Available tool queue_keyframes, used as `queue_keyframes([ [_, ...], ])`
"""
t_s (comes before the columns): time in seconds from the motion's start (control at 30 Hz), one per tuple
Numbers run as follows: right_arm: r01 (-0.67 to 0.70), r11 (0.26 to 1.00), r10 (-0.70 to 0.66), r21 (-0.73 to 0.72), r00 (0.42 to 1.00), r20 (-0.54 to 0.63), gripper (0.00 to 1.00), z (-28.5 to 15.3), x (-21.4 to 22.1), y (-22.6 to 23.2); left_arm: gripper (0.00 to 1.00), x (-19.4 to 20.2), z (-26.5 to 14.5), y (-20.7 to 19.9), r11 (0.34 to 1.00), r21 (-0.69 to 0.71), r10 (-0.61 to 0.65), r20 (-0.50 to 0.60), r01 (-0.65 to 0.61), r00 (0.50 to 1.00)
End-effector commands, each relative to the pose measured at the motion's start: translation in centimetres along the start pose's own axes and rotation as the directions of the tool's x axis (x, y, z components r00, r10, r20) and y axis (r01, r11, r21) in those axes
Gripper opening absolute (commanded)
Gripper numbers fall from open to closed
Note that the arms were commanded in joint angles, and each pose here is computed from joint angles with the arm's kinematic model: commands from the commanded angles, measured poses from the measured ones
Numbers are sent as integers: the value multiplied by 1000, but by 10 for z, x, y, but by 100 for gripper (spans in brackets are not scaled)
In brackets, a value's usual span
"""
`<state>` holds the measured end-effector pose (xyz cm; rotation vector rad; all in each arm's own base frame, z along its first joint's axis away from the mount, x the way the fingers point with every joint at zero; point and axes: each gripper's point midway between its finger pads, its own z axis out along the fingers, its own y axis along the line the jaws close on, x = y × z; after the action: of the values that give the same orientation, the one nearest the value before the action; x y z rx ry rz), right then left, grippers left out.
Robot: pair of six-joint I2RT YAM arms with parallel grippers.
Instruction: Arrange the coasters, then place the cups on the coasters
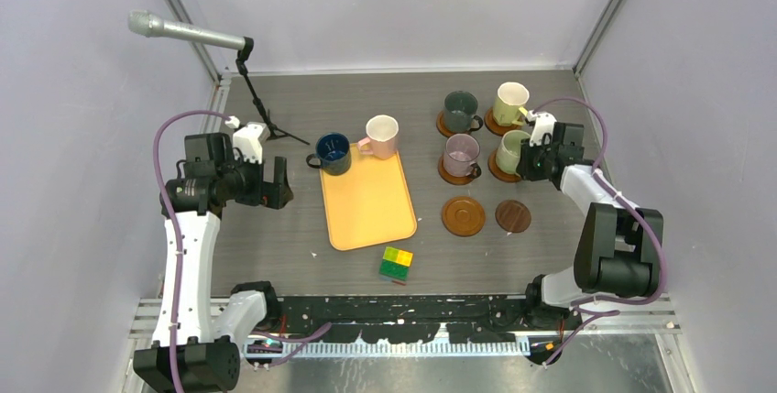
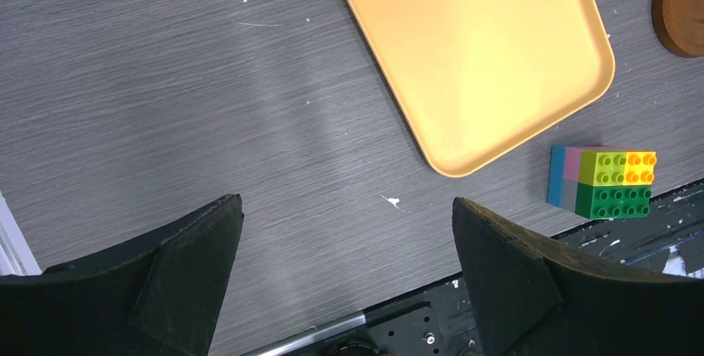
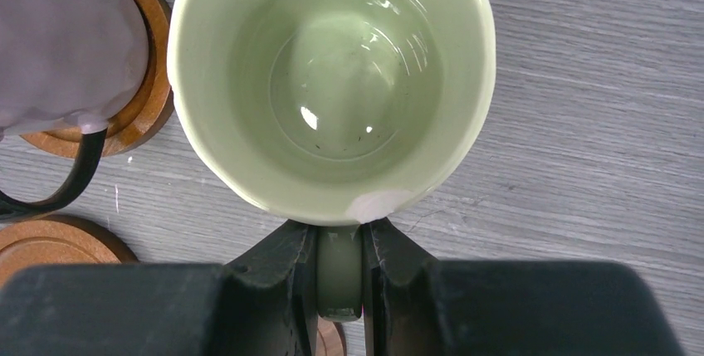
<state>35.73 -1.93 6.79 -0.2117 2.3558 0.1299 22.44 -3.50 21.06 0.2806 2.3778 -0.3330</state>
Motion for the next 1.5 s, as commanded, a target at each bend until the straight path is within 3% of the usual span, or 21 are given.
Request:
queue_keyframes([
  [0.0, 56, 998, -59, 27, 992, 115, 3, 2, -31, -5, 100, -8, -1, -1, 1000, 0, 3, 35, -3, 999],
  [0.17, 60, 998, -61, 19, 993, 99, 17, 2, -27, -4, 100, -7, 0, 0, 1000, -2, 1, 30, -1, 1000],
  [0.27, 72, 997, -73, 10, 993, 89, 20, 0, -24, -2, 100, -7, 0, 0, 1000, -3, 2, 29, -2, 1000],
  [0.7, 195, 978, -190, -73, 979, 68, 16, -3, -19, 7, 100, -6, -1, 0, 1000, -4, 5, 29, -5, 1000],
  [1.47, 172, 978, -169, -117, 985, 32, 16, -3, -12, -12, 100, -5, 0, 1, 1000, -6, -1, 18, 2, 1000],
])
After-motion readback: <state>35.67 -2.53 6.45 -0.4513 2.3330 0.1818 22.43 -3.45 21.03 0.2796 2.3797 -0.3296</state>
